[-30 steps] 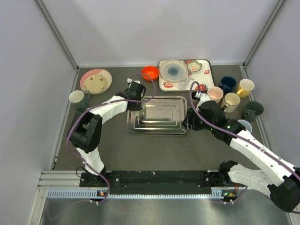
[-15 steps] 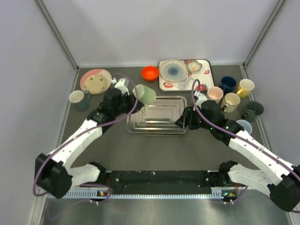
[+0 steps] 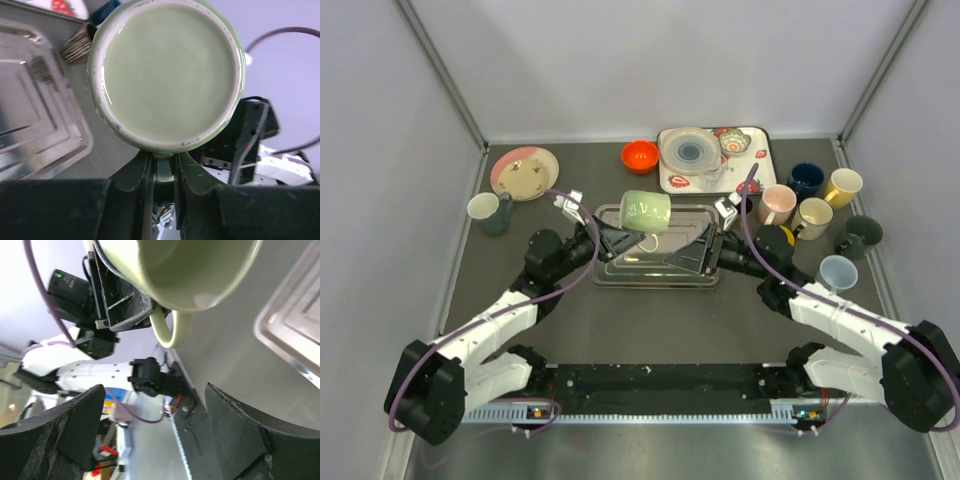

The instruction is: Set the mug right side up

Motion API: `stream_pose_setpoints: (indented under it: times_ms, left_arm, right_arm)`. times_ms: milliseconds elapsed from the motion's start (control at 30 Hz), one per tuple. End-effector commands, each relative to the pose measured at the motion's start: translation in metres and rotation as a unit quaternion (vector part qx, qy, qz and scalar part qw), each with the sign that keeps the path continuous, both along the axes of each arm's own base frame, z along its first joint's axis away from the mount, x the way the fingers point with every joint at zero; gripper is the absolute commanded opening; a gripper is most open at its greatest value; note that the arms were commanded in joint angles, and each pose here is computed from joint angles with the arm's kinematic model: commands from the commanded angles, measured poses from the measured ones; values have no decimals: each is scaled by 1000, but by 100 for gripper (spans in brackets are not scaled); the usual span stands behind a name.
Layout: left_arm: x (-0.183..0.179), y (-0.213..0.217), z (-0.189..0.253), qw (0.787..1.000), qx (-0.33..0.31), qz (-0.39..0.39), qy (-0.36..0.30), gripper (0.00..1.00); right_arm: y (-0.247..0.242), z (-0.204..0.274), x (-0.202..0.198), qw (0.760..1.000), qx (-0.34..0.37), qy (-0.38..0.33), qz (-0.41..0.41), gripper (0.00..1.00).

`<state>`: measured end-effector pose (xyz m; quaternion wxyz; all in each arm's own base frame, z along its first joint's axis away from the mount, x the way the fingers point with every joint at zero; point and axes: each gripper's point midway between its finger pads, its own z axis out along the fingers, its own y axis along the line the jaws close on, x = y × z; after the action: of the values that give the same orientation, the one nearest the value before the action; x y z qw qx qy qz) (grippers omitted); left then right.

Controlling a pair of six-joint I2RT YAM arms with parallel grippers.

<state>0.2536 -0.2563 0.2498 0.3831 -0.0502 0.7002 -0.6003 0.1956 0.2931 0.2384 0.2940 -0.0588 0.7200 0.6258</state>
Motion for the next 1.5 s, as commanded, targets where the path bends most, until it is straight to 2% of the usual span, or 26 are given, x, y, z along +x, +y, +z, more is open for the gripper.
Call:
stream_pose_setpoints:
  times_ms: [0, 200, 500, 800, 1000, 1033, 1267, 1300, 1433, 1467]
  left_arm:
    - [-33, 2, 98, 979, -135, -56, -139, 0]
    - [-36, -1, 95, 979, -139, -66, -133, 0]
    - [-39, -6, 89, 980, -130, -72, -129, 0]
    - [-43, -15, 83, 981, -118, -83, -126, 0]
    - [-46, -20, 78, 982, -111, -91, -125, 0]
    - [-46, -21, 77, 982, -109, -91, -123, 0]
    - [-49, -22, 74, 982, -107, -97, -124, 0]
    - [-49, -21, 73, 982, -106, -96, -124, 0]
    - [-52, -20, 73, 981, -102, -97, -133, 0]
    - [-52, -20, 70, 982, -97, -97, -131, 0]
  right_arm:
    - [10, 48, -15, 991, 112, -31, 69, 81]
    - [16, 58, -12, 986, 142, -24, 85, 76]
    - [33, 74, -3, 983, 150, -27, 104, 70]
    - [44, 76, 6, 982, 156, -16, 108, 58]
    - [49, 79, 6, 981, 159, -14, 113, 40]
    - [50, 79, 7, 981, 159, -14, 113, 34]
    - [51, 80, 12, 981, 165, -8, 105, 8]
    - [51, 80, 13, 981, 166, -9, 103, 0]
    - [50, 80, 16, 983, 157, -20, 88, 0]
    - [52, 68, 21, 988, 133, 2, 75, 0]
